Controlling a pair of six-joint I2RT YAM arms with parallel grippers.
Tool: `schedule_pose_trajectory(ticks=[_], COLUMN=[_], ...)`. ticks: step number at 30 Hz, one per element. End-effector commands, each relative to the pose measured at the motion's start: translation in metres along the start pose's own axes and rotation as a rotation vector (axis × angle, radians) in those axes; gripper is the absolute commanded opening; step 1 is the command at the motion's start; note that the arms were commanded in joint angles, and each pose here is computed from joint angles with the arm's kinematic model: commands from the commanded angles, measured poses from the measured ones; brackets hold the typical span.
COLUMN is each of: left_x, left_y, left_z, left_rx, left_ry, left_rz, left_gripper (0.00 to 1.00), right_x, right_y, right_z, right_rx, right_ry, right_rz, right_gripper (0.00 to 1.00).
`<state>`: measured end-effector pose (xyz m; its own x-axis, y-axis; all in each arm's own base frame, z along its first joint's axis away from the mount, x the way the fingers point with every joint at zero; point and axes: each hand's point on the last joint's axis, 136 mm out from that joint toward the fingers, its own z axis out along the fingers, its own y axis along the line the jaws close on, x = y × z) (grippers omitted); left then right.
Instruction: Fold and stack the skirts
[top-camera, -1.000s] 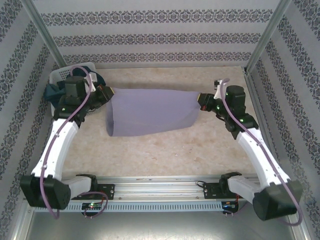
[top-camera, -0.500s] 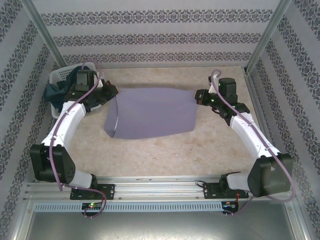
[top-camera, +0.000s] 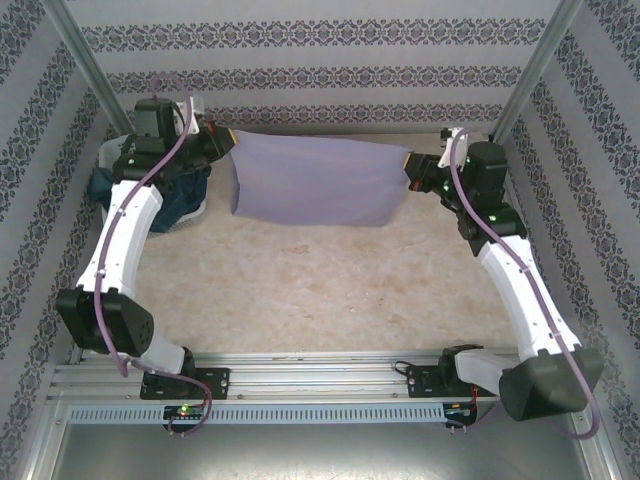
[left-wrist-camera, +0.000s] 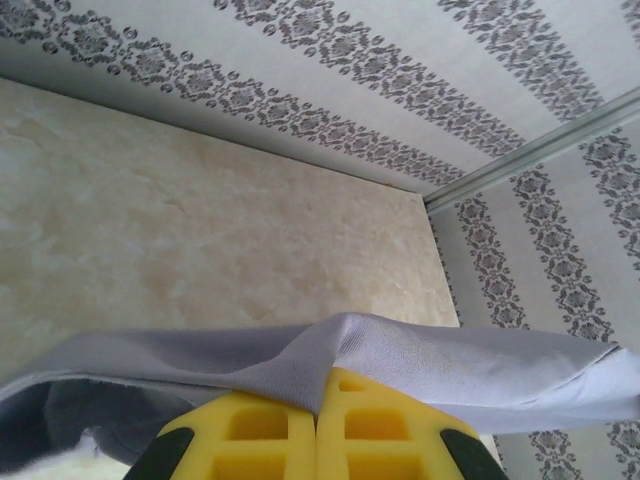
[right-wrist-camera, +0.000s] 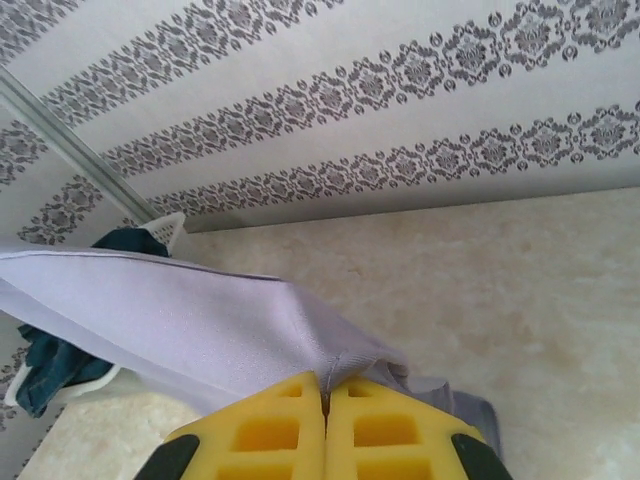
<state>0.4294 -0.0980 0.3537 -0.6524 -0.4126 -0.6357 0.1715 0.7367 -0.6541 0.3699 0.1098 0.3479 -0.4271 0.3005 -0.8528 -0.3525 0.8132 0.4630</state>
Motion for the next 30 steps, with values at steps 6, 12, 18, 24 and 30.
schedule_pose_trajectory(ticks=[6,12,18,24,30], left_x=[0.128,0.231,0.279,0.294,0.307], left_y=[0.041,0.115,0.142,0.142,0.151], left_z=[-0.021,0.003,0.004,0.005,-0.003], left_rx=[-0.003,-0.077,-0.137,-0.101,-0.152], left_ry=[0.184,0.277,0.371,0.4,0.407], left_rz=[-0.1,-0.346,-0.437,-0.456,-0.473], left_gripper=[0.1,0.1,0.2,0.52,0.67], right_x=[0.13,0.253,0.311,0.31,0.319], right_y=[-0.015,-0.043,-0.053,-0.049,-0.078], right_z=[-0.034,-0.041,-0.055,-0.048,-0.05], right_rx=[-0.043,0.043,0.119,0.092,0.288], right_ry=[0.17,0.382,0.514,0.521,0.567], right_rz=[0.086,0.266,0.393,0.431,0.439], right_gripper=[0.0,0.0,0.22,0.55,0.63])
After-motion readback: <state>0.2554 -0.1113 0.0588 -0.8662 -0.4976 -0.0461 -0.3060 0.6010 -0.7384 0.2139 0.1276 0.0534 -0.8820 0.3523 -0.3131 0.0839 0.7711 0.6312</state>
